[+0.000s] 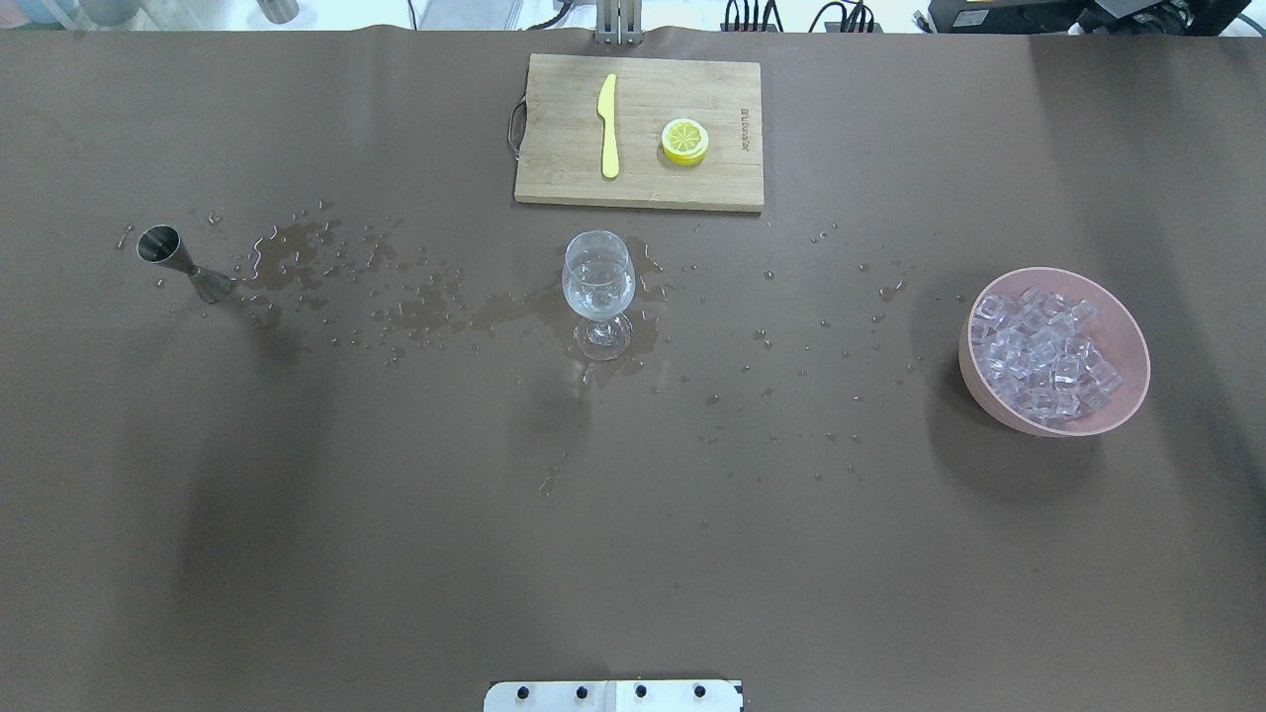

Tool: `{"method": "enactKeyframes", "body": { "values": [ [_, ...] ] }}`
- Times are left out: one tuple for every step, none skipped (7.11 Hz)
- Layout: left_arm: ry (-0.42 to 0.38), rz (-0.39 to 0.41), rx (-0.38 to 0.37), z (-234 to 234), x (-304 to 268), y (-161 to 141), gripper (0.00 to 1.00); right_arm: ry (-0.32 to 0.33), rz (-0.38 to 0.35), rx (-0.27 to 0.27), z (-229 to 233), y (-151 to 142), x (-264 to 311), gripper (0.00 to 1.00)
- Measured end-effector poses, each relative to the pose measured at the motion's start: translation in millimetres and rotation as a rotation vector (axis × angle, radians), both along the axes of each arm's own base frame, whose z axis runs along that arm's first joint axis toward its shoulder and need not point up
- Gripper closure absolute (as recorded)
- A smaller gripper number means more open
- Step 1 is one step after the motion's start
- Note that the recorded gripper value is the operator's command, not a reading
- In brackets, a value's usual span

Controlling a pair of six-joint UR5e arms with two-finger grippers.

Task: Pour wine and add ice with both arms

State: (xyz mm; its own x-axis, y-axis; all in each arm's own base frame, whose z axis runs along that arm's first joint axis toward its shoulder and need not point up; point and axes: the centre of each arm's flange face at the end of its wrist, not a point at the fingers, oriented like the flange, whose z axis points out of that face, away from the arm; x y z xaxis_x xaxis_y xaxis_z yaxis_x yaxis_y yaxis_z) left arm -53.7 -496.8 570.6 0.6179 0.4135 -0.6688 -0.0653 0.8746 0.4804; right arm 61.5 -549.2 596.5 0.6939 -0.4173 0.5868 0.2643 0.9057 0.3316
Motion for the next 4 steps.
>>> {"method": "enactKeyframes", "body": {
  "values": [
    [0.010, -0.017, 0.025, 8, 1, 10, 0.02, -0.004, 0.001, 0.000, -1, 0, 0, 0.00],
    [0.020, -0.033, 0.046, 11, 2, 16, 0.02, -0.006, 0.001, -0.001, -1, 0, 0, 0.00],
    [0.029, -0.046, 0.048, 13, 6, 19, 0.02, -0.008, 0.001, -0.001, -1, 0, -1, 0.00],
    [0.034, -0.044, 0.077, 11, 12, 21, 0.02, -0.009, 0.001, 0.001, -2, 0, -1, 0.00]
  ]
}}
